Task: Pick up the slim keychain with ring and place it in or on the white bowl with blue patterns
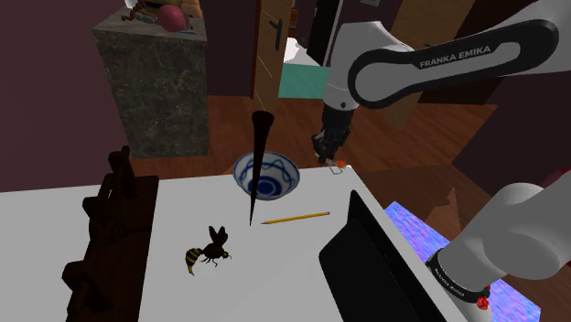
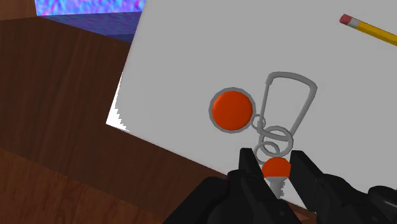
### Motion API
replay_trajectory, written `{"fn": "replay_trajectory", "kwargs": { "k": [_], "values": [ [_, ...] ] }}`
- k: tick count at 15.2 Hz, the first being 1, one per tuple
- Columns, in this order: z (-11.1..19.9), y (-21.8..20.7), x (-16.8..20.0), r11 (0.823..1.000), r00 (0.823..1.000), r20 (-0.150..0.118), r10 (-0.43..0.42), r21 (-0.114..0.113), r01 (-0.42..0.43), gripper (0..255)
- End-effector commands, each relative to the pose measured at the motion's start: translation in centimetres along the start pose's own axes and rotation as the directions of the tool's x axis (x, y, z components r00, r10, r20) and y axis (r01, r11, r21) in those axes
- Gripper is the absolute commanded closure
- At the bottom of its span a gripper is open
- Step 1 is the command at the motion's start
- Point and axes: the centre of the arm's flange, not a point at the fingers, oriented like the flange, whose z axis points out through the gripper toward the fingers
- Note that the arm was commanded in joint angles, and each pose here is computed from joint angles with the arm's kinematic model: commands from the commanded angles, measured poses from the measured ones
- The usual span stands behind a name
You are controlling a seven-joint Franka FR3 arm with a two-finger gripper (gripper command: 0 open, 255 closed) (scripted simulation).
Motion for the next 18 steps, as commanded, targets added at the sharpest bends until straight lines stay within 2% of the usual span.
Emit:
{"fn": "replay_trajectory", "kwargs": {
  "k": [1, 13, 18],
  "values": [
    [-1.1, 0.0, -0.1, 1.0, 1.0, 0.0, 0.0, 0.0, 0.0, 255],
    [-6.9, 0.2, -0.5, 1.0, 1.0, 0.0, 0.0, 0.0, 0.0, 255],
    [-7.7, -6.2, 0.9, 1.0, 1.0, 0.0, 0.0, 0.0, 0.0, 255]
  ]
}}
